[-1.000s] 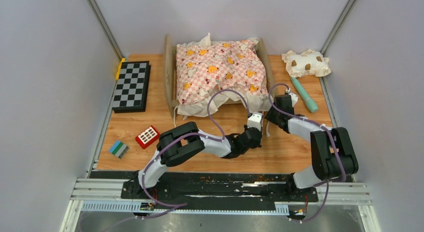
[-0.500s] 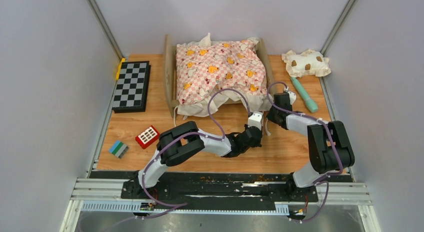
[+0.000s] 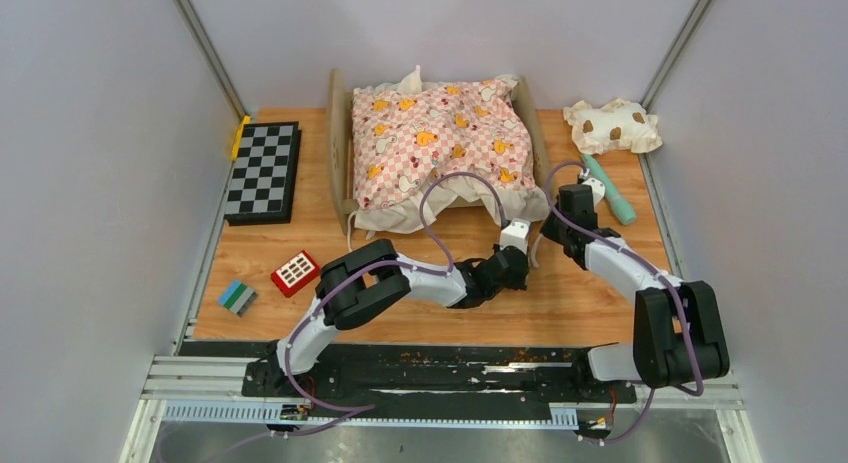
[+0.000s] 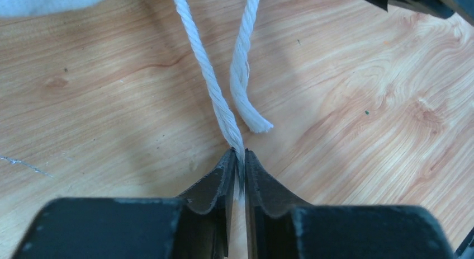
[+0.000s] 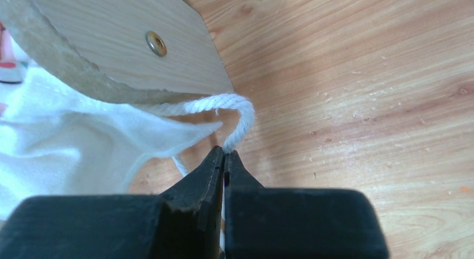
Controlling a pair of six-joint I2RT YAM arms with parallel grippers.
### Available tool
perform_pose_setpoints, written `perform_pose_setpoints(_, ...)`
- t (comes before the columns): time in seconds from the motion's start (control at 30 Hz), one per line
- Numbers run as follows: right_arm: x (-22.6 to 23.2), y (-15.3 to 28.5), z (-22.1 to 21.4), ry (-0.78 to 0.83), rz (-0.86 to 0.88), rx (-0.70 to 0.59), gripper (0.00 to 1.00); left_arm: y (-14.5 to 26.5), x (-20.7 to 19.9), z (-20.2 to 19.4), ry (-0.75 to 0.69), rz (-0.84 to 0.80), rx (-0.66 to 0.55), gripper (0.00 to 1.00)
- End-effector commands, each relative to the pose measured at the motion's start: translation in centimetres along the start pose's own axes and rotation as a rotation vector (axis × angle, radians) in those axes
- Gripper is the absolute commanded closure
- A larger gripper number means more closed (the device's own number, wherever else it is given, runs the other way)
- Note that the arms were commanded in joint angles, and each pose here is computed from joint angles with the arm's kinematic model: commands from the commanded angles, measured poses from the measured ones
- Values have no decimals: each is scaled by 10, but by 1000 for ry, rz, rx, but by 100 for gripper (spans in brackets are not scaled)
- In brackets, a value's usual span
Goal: Set up the pet bed
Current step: Tie the ropes to the bed frame.
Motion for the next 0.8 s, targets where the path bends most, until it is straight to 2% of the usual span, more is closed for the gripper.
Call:
perform_pose_setpoints(0.0, -3, 10, 4, 18, -2, -17, 100, 7, 61, -89, -141, 173, 327, 77)
perform_pose_setpoints(0.1, -4, 14, 7, 29, -7, -24, 100, 7, 61, -87, -140, 174, 324, 70)
perform_pose_setpoints(0.4, -3, 32, 24, 48, -13, -81, 100, 12, 57, -78, -128, 159, 308, 62)
perform_pose_setpoints(0.57, 4, 46, 36, 33, 24, -116, 100, 19, 54, -67, -112, 154, 279, 52)
perform_pose_setpoints(0.77, 11, 54, 43, 23, 52, -127, 100, 23, 50, -57, -103, 146, 260, 48)
Point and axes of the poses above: each gripper's point midway between its finger pads, its own y axis back along the fingers, its own x axis along the line the jaws close on, z = x × y, the point moved 5 cm from there along y, back along the fingers, and after that the axes turned 3 degrees about -y, right-handed, at the moved point
